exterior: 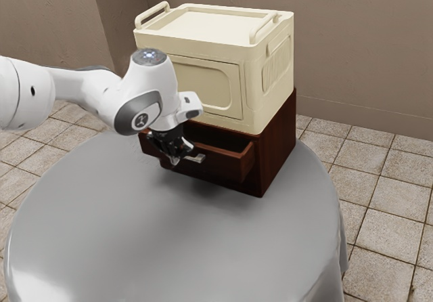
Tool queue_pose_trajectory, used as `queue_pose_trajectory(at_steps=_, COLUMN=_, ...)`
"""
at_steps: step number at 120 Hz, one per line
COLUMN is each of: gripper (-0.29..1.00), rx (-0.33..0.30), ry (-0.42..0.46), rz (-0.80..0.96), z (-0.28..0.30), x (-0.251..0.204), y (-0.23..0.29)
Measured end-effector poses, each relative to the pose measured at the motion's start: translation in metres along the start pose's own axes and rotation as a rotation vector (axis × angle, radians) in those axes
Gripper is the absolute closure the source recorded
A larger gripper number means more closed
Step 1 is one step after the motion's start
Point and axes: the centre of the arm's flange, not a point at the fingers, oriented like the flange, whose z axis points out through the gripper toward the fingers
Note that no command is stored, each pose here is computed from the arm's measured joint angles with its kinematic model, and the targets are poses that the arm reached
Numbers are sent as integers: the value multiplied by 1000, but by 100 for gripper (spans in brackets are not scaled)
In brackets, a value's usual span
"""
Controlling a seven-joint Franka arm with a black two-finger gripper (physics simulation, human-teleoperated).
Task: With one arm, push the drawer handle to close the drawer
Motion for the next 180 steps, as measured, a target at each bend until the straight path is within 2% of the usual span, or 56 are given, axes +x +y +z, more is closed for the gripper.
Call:
queue_pose_trajectory(at_steps=22, gripper=79, rx=4, ry=52, rz=7, z=1, x=25, y=7)
queue_pose_trajectory(at_steps=68, gripper=79, rx=9, ry=98, rz=-1, z=16, x=48, y=7)
queue_pose_trajectory(at_steps=112, gripper=79, rx=-3, ry=137, rz=1, z=19, x=53, y=10)
queue_pose_trajectory(at_steps=126, gripper=79, rx=-7, ry=117, rz=11, z=14, x=43, y=17)
queue_pose_trajectory(at_steps=149, gripper=79, rx=-38, ry=50, rz=30, z=-36, x=-15, y=25)
queue_pose_trajectory(at_steps=180, gripper=79, rx=-57, ry=34, rz=6, z=-138, x=-43, y=5)
